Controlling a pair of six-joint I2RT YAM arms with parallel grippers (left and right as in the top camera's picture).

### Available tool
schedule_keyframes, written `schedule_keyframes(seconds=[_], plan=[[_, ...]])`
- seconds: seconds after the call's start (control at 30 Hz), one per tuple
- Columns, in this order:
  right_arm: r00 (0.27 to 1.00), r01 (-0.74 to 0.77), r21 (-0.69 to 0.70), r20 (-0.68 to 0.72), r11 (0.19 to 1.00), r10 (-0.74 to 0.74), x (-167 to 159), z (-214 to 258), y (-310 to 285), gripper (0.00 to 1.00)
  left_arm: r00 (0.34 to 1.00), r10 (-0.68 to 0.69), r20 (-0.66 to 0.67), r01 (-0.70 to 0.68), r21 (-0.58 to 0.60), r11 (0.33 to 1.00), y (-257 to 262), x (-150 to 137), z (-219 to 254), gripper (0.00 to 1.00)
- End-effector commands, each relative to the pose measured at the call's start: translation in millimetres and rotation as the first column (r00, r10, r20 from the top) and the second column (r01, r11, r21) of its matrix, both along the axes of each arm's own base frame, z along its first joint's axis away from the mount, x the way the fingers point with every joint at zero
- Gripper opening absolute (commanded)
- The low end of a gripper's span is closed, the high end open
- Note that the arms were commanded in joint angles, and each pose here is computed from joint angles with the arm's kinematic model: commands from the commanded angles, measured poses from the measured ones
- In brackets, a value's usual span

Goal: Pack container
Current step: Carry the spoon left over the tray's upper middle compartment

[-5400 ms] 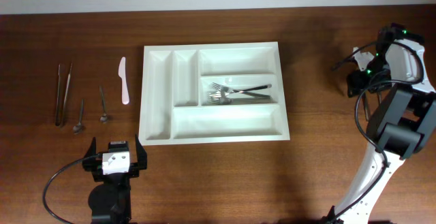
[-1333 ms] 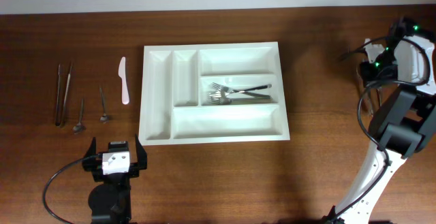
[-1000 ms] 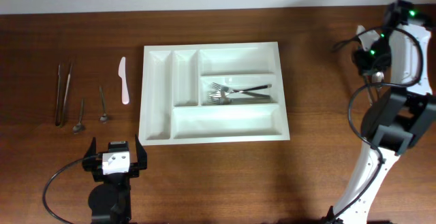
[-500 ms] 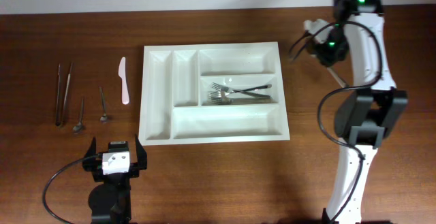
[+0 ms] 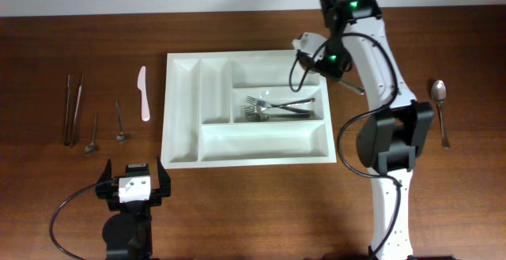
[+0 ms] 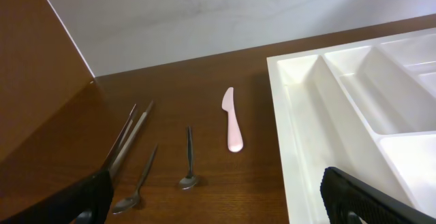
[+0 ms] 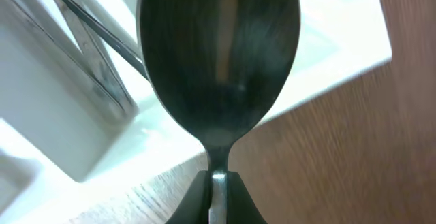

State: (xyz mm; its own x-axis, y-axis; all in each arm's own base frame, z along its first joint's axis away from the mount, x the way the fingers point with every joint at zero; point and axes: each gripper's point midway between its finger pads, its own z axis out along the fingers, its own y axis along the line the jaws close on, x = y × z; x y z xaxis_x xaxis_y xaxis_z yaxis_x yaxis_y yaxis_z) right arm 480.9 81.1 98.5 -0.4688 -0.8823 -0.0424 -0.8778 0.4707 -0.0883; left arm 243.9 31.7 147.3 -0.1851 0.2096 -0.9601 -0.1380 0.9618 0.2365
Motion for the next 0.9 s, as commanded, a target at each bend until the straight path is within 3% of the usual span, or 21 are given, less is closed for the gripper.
schedule_keyframes(seconds=[0.0, 0.87], plan=[[0.996, -0.064, 0.019, 0.062, 0.998, 0.063, 5, 19, 18, 0.04, 1.000, -0.016, 0.004, 0.016, 0.007, 1.000, -3, 0, 0, 0.99], [0.967, -0.173, 0.021, 0.193, 0.985, 0.166, 29, 27, 51, 0.04, 1.000, -0.016, 0.004, 0.016, 0.007, 1.000, -3, 0, 0, 0.99]])
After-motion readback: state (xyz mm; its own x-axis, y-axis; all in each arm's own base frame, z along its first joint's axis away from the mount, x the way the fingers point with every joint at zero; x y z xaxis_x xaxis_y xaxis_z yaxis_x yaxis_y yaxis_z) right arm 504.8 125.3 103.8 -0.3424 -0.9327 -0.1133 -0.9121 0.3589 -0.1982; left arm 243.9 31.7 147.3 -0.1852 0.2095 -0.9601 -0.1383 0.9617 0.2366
